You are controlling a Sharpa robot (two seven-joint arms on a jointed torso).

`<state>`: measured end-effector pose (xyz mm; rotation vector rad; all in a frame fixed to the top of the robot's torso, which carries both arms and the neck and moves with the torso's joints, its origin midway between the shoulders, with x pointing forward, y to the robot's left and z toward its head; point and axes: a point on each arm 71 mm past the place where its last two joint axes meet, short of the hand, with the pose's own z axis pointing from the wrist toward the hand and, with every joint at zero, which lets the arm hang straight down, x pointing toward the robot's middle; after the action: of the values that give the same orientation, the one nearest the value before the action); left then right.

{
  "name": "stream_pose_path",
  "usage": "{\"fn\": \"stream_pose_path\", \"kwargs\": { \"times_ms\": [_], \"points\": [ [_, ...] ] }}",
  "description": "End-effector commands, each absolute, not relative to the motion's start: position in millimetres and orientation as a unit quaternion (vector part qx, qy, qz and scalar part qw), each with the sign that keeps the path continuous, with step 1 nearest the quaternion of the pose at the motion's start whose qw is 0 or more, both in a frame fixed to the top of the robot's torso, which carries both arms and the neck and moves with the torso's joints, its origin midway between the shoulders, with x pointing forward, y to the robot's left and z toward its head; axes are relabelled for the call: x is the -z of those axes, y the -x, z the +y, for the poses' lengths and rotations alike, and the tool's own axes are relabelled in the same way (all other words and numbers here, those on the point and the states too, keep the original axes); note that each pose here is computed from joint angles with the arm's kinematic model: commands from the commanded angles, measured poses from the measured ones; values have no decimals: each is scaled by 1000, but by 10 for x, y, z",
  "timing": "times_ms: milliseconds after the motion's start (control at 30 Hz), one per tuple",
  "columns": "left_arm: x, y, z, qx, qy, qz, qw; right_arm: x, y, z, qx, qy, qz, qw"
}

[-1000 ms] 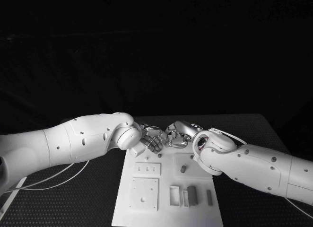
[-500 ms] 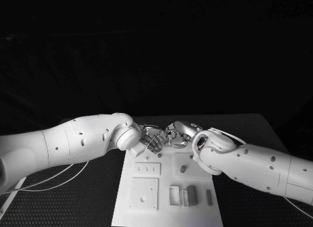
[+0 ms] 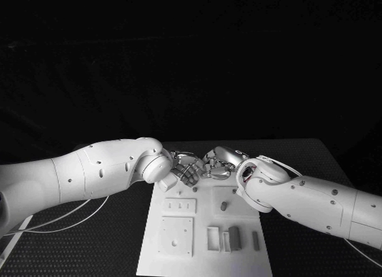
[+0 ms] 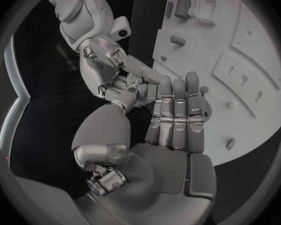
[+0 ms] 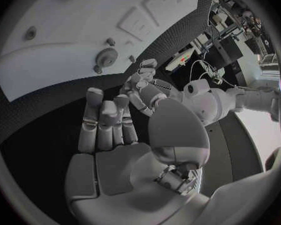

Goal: Assemble the parts on the task board

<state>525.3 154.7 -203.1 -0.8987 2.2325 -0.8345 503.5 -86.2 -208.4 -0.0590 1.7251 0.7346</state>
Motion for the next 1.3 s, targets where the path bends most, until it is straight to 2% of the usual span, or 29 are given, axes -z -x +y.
{"fn": "stream_pose_path", "kwargs": {
  "times_ms": [33,267,533,733,933,1067,1167,1267,1300],
  "points": [
    [2002,-5273,1564,324,326,838,295,2099,-5040,-896,-337,10,738,584],
    [2020,-5288,1652,310,306,851,292,2090,-5050,-1052,-350,-1,732,584],
    [2064,-5288,1864,277,264,881,278,2065,-5104,-1473,-341,-39,725,597],
    [2096,-5285,1960,241,230,900,281,1999,-5198,-1707,-350,-76,714,602],
    [2120,-5269,1998,199,200,913,296,1862,-5389,-1946,-342,-111,708,608],
    [2174,-5229,2027,182,196,919,288,1742,-5479,-2026,-349,-136,700,608],
    [2218,-5214,2039,164,184,921,303,1643,-5536,-2063,-351,-141,693,614],
    [2277,-5199,2062,133,175,911,349,1563,-5621,-2098,-351,-152,688,617],
    [2279,-5201,2036,130,172,911,351,1530,-5651,-2104,-351,-154,685,619]
  ]
}}
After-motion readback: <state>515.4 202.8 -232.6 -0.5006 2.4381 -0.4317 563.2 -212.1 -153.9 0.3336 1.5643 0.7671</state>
